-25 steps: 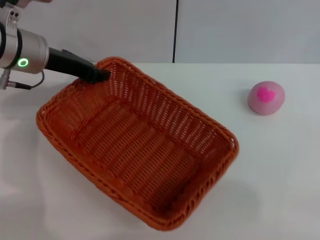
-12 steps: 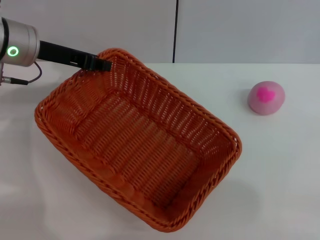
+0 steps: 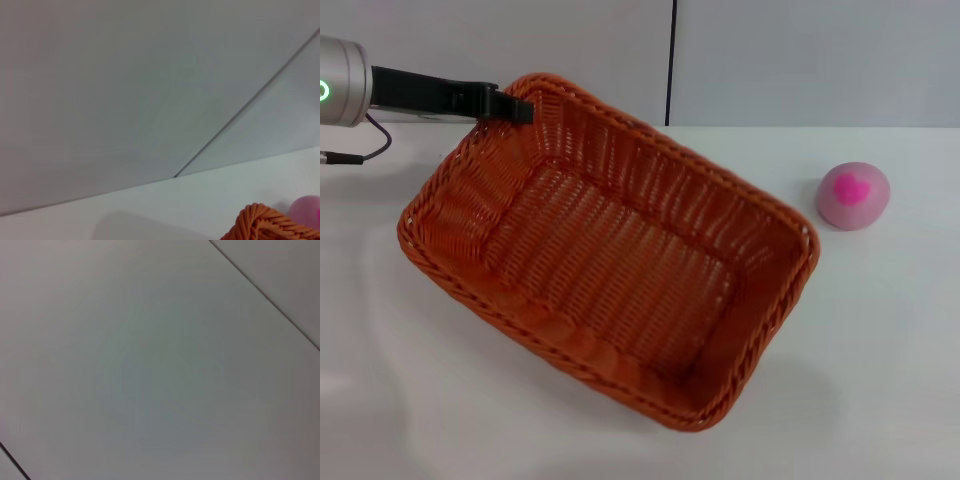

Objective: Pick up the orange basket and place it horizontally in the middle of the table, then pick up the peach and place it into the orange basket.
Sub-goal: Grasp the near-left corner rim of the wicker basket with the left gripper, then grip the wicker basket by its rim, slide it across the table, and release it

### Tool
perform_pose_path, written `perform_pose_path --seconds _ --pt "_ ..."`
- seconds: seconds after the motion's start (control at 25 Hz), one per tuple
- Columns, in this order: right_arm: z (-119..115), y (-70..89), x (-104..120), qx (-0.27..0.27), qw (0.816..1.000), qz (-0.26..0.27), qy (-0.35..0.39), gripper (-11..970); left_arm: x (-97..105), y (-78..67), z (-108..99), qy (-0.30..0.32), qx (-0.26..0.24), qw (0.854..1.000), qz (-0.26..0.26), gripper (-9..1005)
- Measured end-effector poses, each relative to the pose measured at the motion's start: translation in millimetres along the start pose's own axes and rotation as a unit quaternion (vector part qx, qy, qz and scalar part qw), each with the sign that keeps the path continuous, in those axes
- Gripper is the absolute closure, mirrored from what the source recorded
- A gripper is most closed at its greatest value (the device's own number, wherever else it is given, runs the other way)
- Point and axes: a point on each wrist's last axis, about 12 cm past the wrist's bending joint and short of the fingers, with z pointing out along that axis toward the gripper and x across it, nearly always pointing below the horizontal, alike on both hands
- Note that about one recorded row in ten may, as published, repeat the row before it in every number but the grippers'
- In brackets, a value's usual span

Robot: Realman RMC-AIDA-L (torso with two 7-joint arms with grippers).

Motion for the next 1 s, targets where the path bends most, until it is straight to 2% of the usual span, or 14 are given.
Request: perform_pose_path --seconds 0.28,0.36,0.6,0.64,0.72,0.76,0.84,0.92,1.0 --pt "1 0.0 -1 -0.001 1.000 -0.001 -0.001 296 3 2.3 -7 -0.015 0.024 0.999 -0.040 821" --pt "2 0.7 -1 -0.002 1.000 -0.001 -0.001 297 3 1.3 -12 -0.042 0.057 0.995 -0.065 821" --pt "3 2.9 1 -0.008 1.000 -0.002 0.005 299 12 7.0 -9 -0.069 0.077 0.989 -0.103 822" --pt "3 3.2 2 -0.008 1.000 -0.002 0.007 299 19 12.9 -5 -0.085 0.083 0.985 -0.128 822" --pt "4 2.7 2 -0.007 1.000 -0.003 0.010 300 23 15.2 -3 -0.091 0.084 0.983 -0.136 822" --pt "4 2.4 2 -0.006 1.000 -0.003 0.011 300 34 21.9 2 -0.105 0.087 0.978 -0.159 822" --pt "4 2.1 2 -0.005 1.000 -0.004 0.011 301 34 21.9 2 -0.105 0.087 0.978 -0.159 821" --pt "4 1.7 2 -0.004 1.000 -0.004 0.012 301 53 33.2 5 -0.124 0.079 0.971 -0.187 821" --pt "5 1.6 2 -0.003 1.000 -0.004 0.013 302 58 36.3 3 -0.128 0.075 0.970 -0.193 817"
